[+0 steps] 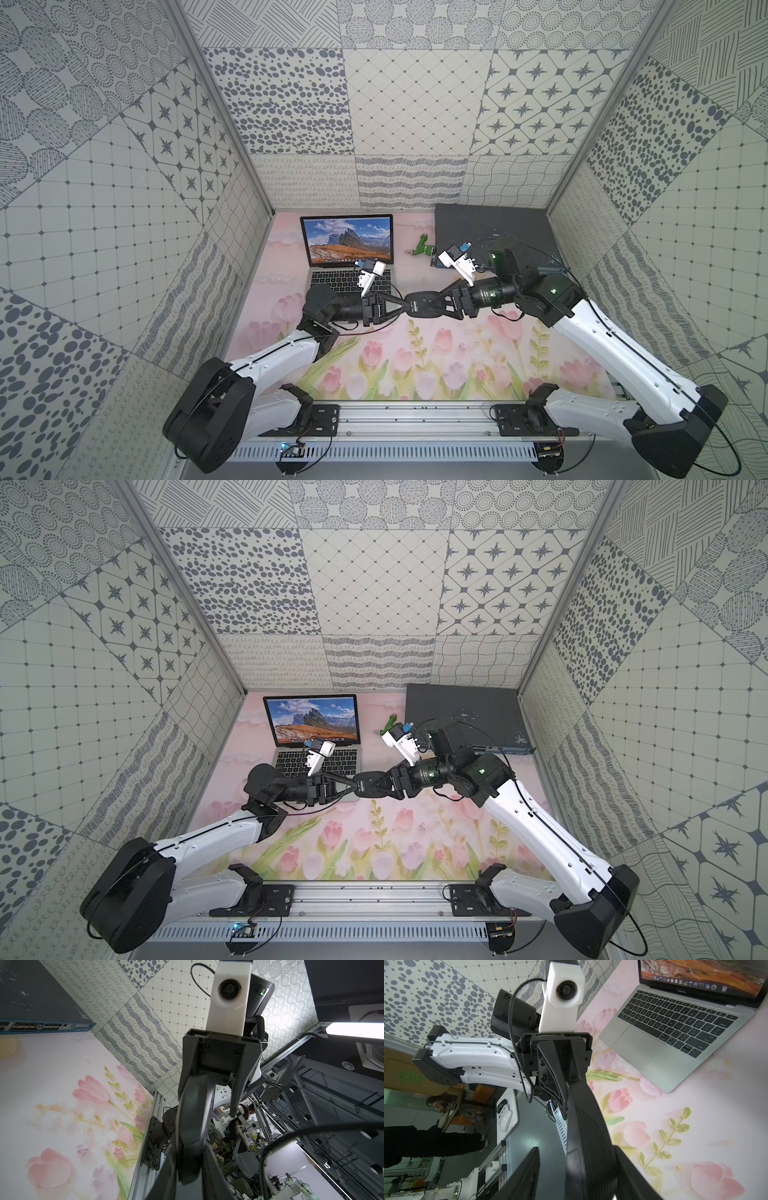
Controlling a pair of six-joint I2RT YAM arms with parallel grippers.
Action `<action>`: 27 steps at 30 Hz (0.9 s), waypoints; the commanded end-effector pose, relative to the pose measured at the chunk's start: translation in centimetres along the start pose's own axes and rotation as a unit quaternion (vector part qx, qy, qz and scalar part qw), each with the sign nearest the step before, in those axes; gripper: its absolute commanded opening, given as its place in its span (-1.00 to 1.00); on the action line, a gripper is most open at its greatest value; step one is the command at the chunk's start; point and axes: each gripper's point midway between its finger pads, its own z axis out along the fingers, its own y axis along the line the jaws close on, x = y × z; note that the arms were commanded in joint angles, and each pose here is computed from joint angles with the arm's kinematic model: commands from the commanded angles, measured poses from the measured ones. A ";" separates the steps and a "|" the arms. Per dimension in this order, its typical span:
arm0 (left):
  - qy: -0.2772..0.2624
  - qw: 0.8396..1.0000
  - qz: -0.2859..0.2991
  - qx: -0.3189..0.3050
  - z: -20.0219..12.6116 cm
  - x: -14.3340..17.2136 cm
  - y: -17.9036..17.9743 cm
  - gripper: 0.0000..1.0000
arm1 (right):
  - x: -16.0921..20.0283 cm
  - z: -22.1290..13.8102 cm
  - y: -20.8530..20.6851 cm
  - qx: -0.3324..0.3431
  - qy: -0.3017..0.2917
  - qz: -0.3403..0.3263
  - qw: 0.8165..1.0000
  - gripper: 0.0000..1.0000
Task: Remove the wireless mouse receiver from the laptop
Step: Place the mouse at the center of the board.
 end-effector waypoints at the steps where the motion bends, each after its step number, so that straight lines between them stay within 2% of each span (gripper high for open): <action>1: -0.005 0.999 0.038 0.031 0.0 -0.4 -1.9 -1.00 | -0.5 0.8 -0.2 -0.004 -0.006 -0.018 1.000 0.05; 9: -0.005 0.999 0.035 0.026 0.0 -0.1 -1.5 -1.00 | -0.6 1.3 -0.1 -0.012 -0.002 -0.012 1.000 -0.24; 13: -0.006 0.999 0.035 0.025 0.0 -0.1 -1.4 -1.00 | -0.8 1.3 0.0 -0.016 -0.005 -0.011 1.000 -0.46; 16: -0.006 0.999 0.036 0.025 0.0 -0.1 -1.4 -0.94 | -0.8 1.4 0.1 -0.020 -0.006 -0.010 1.000 -0.57; 18: -0.007 0.999 0.035 0.023 -0.1 0.0 -1.3 -0.75 | -0.8 1.5 0.0 -0.018 -0.007 -0.010 1.000 -0.63; 23: -0.016 0.999 0.034 0.015 -0.4 0.0 -1.2 0.29 | -1.1 1.3 0.0 -0.013 -0.012 -0.015 1.000 -0.68; 25: -0.024 0.999 0.026 -0.003 -0.7 -0.1 -0.7 0.63 | -1.2 1.2 -0.2 -0.005 -0.017 -0.019 1.000 -0.68; 27: -0.042 0.998 0.011 -0.039 -1.4 -0.3 0.4 0.84 | -1.4 1.0 -0.5 0.006 -0.023 -0.023 0.999 -0.69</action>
